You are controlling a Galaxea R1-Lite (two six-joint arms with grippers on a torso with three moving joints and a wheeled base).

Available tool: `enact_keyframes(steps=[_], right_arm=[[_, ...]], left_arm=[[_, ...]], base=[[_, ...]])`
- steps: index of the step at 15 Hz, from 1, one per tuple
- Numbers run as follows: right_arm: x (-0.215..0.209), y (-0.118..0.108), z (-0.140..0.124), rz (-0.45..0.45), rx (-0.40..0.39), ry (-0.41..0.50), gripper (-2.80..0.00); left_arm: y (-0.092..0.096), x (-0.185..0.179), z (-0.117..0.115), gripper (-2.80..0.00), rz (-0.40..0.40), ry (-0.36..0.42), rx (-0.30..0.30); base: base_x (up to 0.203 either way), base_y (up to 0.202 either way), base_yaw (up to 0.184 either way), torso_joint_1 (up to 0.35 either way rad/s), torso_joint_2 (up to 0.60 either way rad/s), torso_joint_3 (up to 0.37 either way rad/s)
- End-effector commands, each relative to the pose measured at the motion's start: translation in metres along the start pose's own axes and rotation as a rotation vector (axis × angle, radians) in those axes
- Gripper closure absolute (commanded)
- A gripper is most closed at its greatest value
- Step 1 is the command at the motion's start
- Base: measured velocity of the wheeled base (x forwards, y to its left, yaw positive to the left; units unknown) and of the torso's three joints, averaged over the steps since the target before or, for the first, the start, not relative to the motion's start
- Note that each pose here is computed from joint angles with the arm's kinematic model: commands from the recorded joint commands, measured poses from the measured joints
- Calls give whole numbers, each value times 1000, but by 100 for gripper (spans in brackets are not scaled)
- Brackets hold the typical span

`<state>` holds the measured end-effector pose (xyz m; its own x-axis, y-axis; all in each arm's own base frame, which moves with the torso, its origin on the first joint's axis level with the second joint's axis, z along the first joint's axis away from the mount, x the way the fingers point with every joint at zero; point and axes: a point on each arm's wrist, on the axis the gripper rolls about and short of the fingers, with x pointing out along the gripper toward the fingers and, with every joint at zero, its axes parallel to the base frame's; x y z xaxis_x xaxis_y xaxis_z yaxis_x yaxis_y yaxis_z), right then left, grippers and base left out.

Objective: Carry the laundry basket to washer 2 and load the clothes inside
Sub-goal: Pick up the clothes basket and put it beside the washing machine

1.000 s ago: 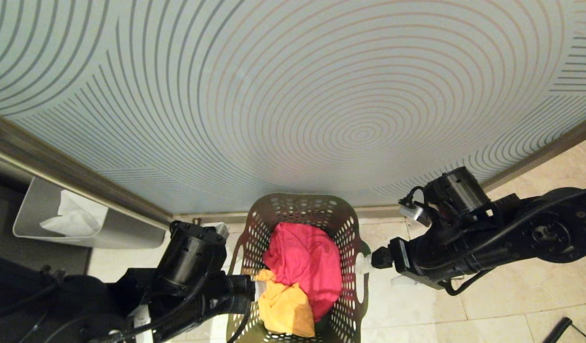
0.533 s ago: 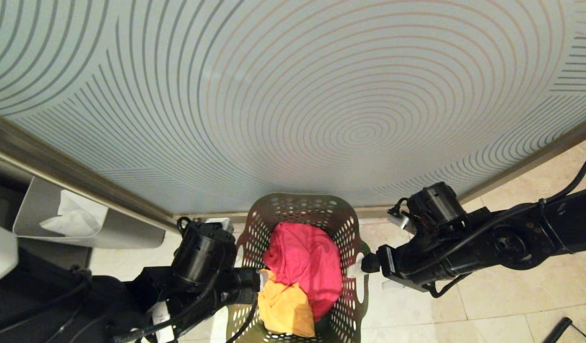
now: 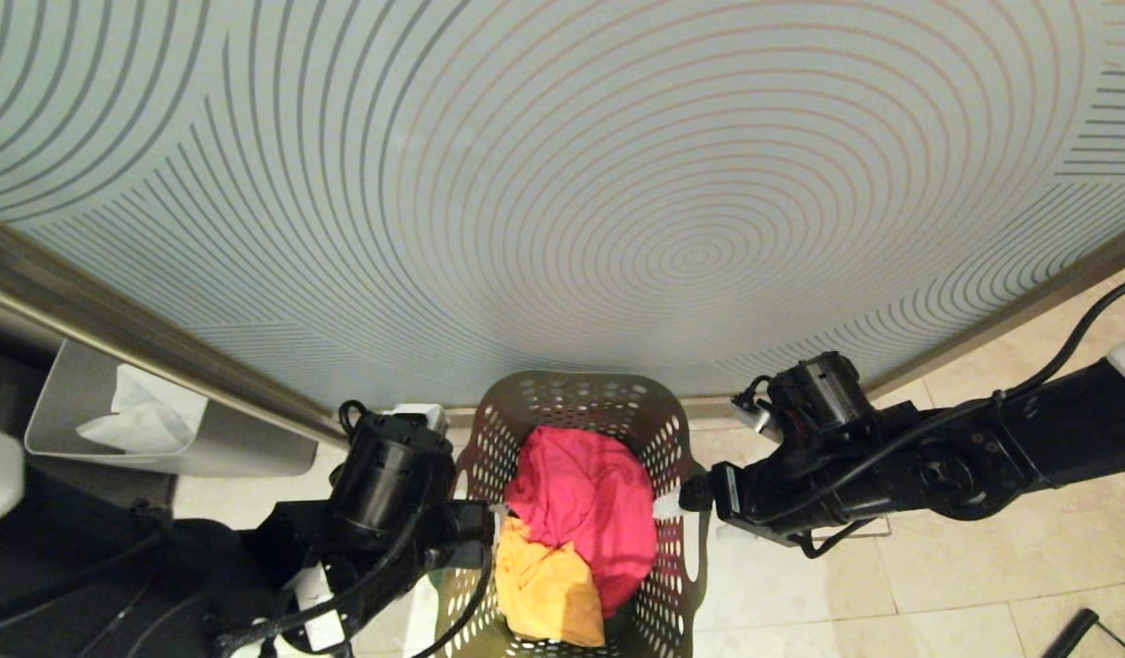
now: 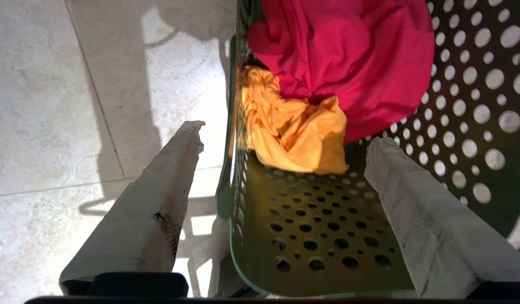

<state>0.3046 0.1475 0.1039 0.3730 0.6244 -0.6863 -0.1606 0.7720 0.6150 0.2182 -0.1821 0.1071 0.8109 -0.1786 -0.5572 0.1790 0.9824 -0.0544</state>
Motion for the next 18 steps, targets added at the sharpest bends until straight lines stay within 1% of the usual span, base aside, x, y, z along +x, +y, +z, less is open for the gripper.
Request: enact_keyframes(steps=[1, 2, 3, 6, 7, 9, 10, 13, 14, 16, 17, 18], right_arm=[[4, -1, 2, 10, -1, -9, -280], [3, 0, 3, 14, -5, -16, -280], [3, 3, 6, 21, -11, -26, -280], [7, 1, 7, 22, -7, -18, -280], [9, 1, 8, 24, -5, -17, -280], [11, 2, 12, 28, -6, -21, -280], [13, 1, 13, 29, -6, -21, -280], [18, 3, 19, 60, -28, -70, -280], [18, 3, 20, 68, -34, -83, -280], [22, 1, 20, 65, -31, -76, -280], [23, 0, 19, 65, -30, -71, -280], [23, 0, 19, 74, -34, -75, -280]], left_arm=[[-2, 16, -6, -280, 19, 5, 5], [-1, 19, -6, -280, 28, -2, 22], [0, 21, -6, -280, 34, -1, 24], [5, 33, -10, -280, 64, 22, 21], [7, 36, -8, -280, 69, 10, 13], [10, 39, -5, -280, 79, -3, 41], [11, 41, -5, -280, 84, 1, 43], [13, 54, -9, -280, 95, -10, 33], [15, 58, -12, -280, 103, 2, 35], [16, 66, -18, -280, 108, 28, 30], [15, 69, -19, -280, 94, 38, 22], [16, 70, -18, -280, 65, 47, 1]], base=[[0, 0, 0, 0, 0, 0], [0, 0, 0, 0, 0, 0], [0, 0, 0, 0, 0, 0], [0, 0, 0, 0, 0, 0], [0, 0, 0, 0, 0, 0], [0, 0, 0, 0, 0, 0], [0, 0, 0, 0, 0, 0], [0, 0, 0, 0, 0, 0], [0, 0, 0, 0, 0, 0], [0, 0, 0, 0, 0, 0], [0, 0, 0, 0, 0, 0], [0, 0, 0, 0, 0, 0]])
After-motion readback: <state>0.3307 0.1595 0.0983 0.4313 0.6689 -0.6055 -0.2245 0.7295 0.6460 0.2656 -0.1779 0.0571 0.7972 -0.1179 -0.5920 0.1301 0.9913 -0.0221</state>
